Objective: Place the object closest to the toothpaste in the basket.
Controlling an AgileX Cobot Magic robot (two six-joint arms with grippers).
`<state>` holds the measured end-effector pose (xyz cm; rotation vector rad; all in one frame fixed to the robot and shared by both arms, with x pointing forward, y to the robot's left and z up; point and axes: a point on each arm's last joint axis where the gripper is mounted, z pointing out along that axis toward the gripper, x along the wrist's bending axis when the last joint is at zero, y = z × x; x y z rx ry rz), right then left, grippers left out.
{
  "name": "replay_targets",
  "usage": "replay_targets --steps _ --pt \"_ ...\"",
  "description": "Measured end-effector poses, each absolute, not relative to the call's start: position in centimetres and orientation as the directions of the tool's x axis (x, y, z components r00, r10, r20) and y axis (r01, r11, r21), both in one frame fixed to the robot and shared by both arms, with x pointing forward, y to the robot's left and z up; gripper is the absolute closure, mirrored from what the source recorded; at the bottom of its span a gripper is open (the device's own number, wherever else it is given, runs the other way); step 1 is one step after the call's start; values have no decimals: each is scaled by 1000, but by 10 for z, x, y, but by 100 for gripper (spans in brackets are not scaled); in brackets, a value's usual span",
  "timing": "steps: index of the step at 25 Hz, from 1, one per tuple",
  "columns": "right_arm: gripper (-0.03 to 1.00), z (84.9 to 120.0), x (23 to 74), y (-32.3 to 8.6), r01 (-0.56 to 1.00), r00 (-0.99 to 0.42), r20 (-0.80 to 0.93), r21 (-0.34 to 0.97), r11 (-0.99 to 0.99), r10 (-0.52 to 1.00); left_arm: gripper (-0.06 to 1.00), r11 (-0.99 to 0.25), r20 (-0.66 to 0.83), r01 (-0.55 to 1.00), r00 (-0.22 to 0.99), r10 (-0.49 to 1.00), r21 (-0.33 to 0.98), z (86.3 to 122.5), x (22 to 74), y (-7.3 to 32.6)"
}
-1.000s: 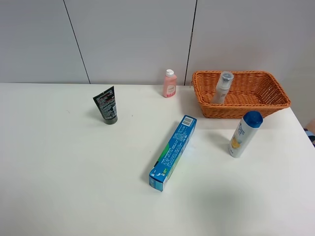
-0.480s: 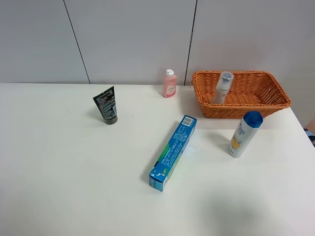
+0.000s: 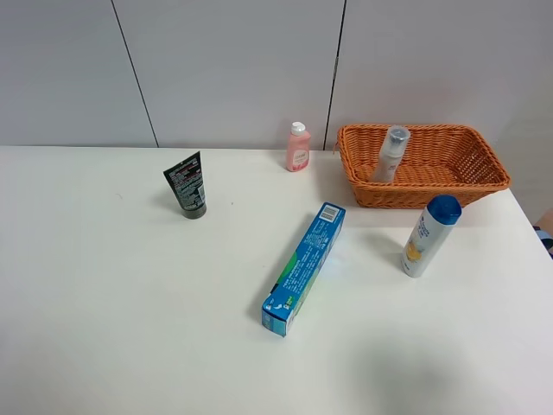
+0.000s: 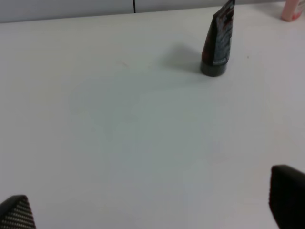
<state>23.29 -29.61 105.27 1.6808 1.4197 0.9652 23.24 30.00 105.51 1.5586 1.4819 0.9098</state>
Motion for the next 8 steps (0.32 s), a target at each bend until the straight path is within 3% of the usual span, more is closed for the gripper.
replay_targets --steps 8 --pt "26 1053 233 -296 446 112 91 885 -132 990 -5 -11 -18 435 62 998 900 1055 232 300"
